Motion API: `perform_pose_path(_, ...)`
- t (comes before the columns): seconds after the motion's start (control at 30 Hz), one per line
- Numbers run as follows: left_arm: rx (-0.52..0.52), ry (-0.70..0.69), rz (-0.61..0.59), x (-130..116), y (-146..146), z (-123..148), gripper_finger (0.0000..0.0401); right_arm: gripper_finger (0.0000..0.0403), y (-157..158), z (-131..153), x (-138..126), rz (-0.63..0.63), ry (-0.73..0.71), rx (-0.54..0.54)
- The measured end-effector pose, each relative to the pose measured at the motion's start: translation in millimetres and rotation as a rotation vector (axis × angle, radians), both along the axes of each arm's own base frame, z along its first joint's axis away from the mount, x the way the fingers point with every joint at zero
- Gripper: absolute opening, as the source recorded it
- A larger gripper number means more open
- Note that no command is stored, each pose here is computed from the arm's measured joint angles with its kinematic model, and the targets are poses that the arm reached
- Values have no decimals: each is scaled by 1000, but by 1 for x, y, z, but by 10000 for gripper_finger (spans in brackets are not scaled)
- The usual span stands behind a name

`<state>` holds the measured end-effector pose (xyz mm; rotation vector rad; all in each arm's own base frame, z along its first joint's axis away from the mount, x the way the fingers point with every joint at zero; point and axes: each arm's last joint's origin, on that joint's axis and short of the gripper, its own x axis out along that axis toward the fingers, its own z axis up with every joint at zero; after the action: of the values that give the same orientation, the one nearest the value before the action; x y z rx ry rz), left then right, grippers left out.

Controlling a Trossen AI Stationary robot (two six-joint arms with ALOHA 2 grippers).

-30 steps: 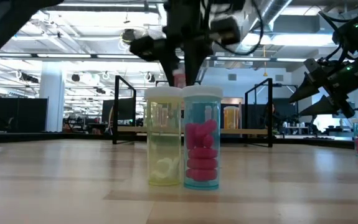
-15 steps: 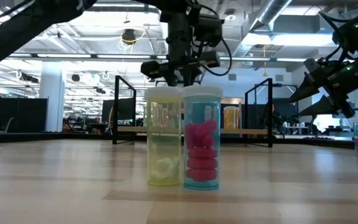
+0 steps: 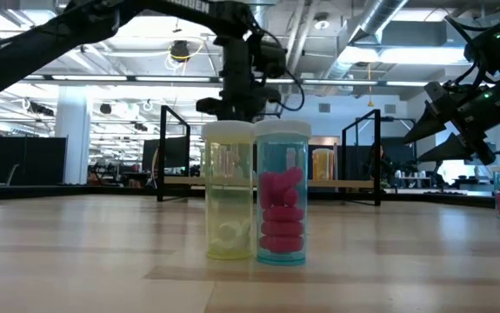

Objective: Pick and place medicine bottles onto shelf by color
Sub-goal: Put the pink pill bottle on the shelf

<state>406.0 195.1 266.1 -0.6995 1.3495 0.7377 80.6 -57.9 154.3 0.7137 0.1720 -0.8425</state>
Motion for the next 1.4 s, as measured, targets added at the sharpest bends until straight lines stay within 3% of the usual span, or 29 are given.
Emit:
perform_pose_path(0.23,-1,74,-102,0,10,-18,99,305,0,0,0,0,0,0)
perform_pose_path(0.47,45,58,-143,2,13,-17,99,305,0,0,0,0,0,0)
perform_pose_path(0.97,15,103,-173,8,13,-37,99,305,0,0,0,0,0,0)
perform_pose_path(1.4,38,112,-167,8,14,-37,99,305,0,0,0,0,0,0)
